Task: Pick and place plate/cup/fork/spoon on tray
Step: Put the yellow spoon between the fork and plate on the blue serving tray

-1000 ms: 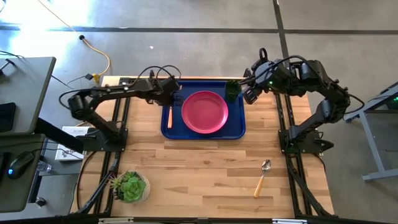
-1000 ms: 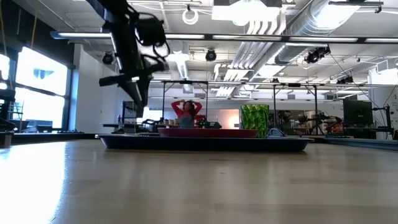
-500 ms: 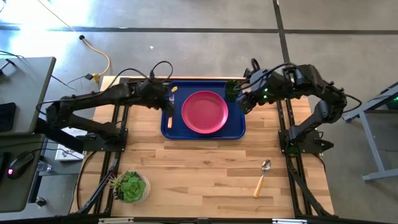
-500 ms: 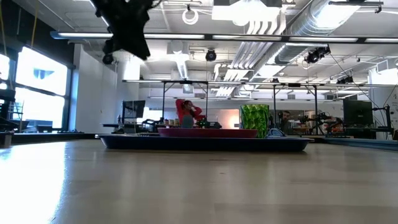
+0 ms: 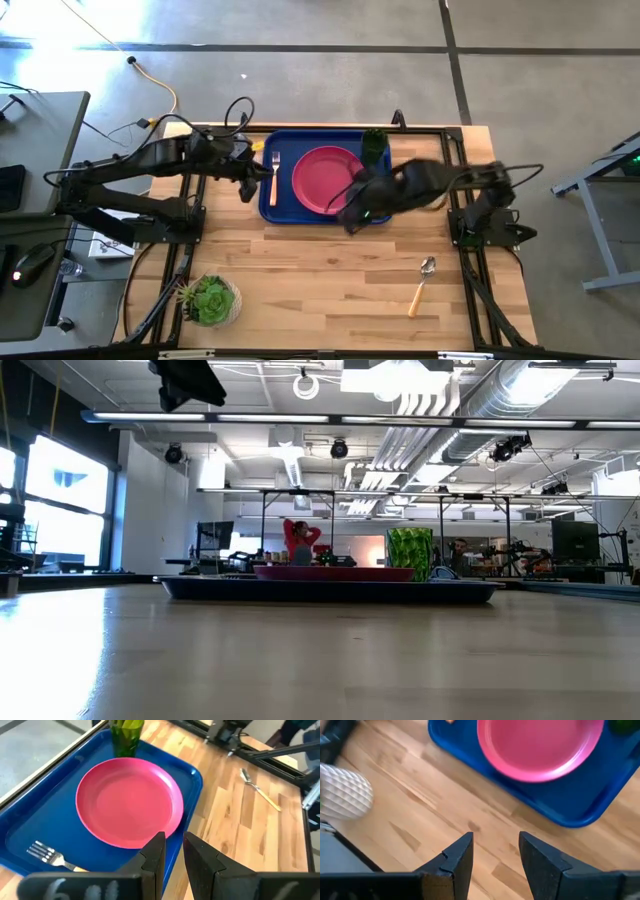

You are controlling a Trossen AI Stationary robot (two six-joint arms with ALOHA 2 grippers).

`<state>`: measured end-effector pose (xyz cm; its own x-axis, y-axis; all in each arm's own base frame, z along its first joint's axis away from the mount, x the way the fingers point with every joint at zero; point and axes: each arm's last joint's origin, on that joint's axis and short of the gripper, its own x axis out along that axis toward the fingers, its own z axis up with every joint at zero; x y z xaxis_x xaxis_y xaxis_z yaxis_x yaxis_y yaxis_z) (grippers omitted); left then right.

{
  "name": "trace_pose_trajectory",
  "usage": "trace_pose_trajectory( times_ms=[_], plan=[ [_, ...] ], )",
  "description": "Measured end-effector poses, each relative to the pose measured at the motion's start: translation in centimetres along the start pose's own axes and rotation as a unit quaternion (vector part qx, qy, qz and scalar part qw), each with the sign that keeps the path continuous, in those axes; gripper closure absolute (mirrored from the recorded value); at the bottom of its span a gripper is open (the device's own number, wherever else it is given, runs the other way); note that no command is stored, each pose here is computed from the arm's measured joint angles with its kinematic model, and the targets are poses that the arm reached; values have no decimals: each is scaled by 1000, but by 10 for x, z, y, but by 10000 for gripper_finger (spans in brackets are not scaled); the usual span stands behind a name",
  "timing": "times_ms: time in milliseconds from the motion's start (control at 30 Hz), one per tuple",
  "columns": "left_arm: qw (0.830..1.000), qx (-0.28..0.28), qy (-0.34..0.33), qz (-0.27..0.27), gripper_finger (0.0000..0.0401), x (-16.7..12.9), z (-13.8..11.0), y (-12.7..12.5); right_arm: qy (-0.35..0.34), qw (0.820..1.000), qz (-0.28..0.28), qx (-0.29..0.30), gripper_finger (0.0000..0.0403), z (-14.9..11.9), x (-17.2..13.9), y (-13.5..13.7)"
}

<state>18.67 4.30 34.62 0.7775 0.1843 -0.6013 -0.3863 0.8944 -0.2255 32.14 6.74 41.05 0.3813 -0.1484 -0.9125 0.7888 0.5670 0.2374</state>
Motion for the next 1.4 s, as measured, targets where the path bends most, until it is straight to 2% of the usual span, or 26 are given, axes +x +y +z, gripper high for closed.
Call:
trace_pose_trajectory(
  times_ms=[200, 400, 800, 1000, 1233, 1400],
  plan=[
    [1000, 3, -7, -3, 341, -4, 0, 0, 31, 999, -38, -6, 253, -26, 38, 30],
    [1000, 3, -6, -3, 341, -4, 0, 0, 42, 997, -66, 8, 253, -52, 62, 48],
    [1000, 3, -3, -2, 341, -4, -1, 0, 39, 990, -88, 100, 253, -102, 74, 65],
    [1000, 3, -3, -2, 341, -4, -1, 1, 75, 970, -173, 156, 253, -144, 94, 45],
    [1000, 2, -7, -1, 341, -4, 0, 1, 68, 941, -224, 243, 253, -188, 81, 11],
    [1000, 2, -7, -1, 341, -4, 0, 1, 87, 931, -256, 246, 253, -206, 78, -8]
  ],
)
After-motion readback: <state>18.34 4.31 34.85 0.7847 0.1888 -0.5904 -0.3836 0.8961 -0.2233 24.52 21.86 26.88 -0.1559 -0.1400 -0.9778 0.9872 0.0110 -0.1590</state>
